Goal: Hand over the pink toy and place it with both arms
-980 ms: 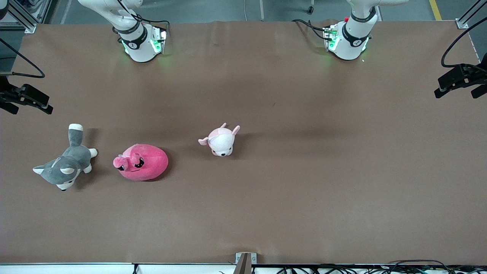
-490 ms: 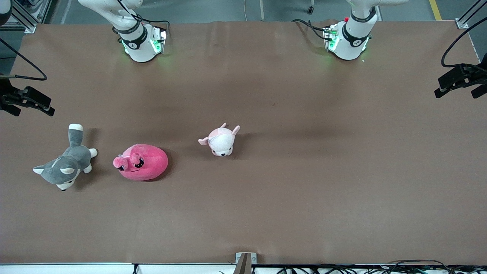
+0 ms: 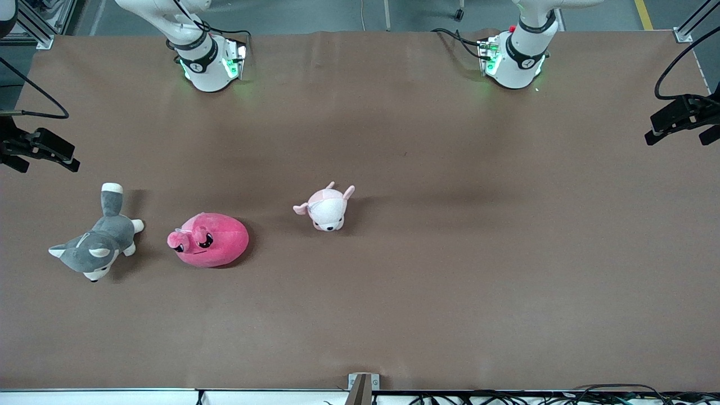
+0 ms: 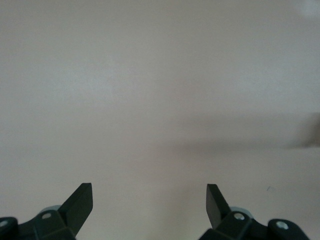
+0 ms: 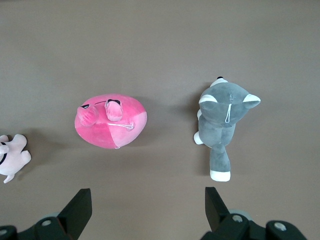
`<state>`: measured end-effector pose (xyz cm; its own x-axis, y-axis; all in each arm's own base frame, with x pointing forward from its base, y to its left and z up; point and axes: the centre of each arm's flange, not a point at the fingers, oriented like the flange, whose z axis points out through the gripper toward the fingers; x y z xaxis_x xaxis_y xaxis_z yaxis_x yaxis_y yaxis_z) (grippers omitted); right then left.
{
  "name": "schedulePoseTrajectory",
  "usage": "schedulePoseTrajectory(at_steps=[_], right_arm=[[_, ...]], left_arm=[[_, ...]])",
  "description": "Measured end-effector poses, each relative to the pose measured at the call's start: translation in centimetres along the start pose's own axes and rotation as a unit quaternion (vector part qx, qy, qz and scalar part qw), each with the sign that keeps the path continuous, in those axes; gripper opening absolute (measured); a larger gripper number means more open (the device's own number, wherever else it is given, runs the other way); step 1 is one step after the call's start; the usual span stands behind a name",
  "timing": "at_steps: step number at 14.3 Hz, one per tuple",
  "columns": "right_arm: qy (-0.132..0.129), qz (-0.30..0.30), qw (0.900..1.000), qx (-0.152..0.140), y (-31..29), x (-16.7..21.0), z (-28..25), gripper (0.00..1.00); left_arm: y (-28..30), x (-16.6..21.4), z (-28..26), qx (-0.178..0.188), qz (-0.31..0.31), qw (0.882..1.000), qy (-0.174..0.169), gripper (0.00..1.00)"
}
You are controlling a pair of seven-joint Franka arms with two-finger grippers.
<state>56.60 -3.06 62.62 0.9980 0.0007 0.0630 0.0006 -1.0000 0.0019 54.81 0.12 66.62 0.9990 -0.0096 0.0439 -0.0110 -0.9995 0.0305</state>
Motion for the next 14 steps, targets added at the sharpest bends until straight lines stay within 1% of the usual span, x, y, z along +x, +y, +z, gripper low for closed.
schedulePoseTrajectory(at_steps=[14], right_arm=[[0.0,-0.004,1.0,-0.001,0.14,-0.02,-0.03,1.0]], left_arm=[[0.61,0.0,-0.06,0.0,0.006,1.0,0.001,1.0]])
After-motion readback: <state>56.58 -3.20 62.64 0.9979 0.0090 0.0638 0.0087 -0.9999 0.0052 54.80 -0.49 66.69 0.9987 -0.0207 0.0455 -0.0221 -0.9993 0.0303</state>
